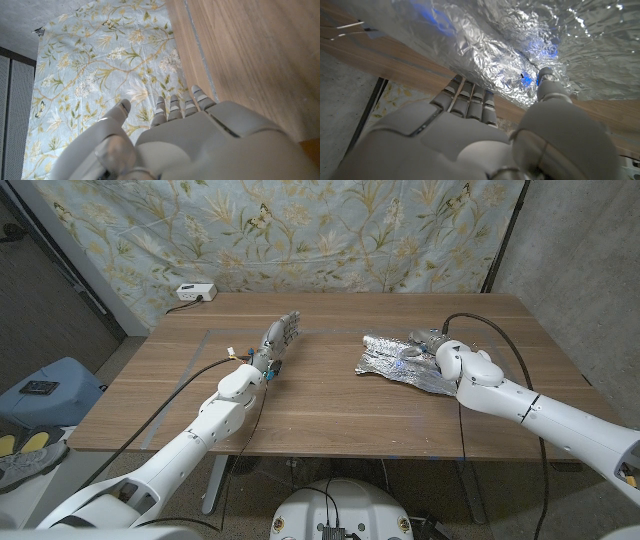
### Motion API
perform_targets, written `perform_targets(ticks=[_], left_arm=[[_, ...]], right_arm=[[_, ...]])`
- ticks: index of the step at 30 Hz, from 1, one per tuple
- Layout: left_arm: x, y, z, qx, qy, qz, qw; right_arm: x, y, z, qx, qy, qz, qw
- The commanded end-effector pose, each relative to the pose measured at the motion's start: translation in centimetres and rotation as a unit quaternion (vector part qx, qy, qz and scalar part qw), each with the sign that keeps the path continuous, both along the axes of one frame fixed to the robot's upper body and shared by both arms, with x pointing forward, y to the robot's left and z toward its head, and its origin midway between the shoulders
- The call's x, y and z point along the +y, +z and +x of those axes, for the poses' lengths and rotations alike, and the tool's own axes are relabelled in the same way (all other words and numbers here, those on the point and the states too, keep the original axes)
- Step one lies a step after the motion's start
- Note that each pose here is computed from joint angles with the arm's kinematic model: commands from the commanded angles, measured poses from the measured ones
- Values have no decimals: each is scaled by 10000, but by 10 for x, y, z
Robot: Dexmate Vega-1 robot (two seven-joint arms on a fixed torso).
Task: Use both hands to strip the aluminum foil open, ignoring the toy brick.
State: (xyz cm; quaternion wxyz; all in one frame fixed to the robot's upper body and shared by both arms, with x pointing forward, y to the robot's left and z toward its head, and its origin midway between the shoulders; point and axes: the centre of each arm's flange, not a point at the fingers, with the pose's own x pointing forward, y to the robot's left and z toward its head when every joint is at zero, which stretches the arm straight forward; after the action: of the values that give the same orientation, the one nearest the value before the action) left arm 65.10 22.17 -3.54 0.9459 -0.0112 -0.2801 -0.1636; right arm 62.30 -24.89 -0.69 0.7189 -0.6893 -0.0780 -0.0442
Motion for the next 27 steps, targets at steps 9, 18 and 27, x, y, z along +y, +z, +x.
perform_targets(ticks=[9, 18, 27], left_arm=[[-7, 2, 10, 29, -106, 9, 9999], [-11, 3, 11, 30, -133, 18, 9999], [-13, 1, 10, 43, -131, -17, 9999]], right_arm=[[0, -4, 1, 0, -212, 15, 9998], [-2, -6, 0, -16, -230, 16, 9997], [-1, -12, 4, -59, -281, -21, 9996]])
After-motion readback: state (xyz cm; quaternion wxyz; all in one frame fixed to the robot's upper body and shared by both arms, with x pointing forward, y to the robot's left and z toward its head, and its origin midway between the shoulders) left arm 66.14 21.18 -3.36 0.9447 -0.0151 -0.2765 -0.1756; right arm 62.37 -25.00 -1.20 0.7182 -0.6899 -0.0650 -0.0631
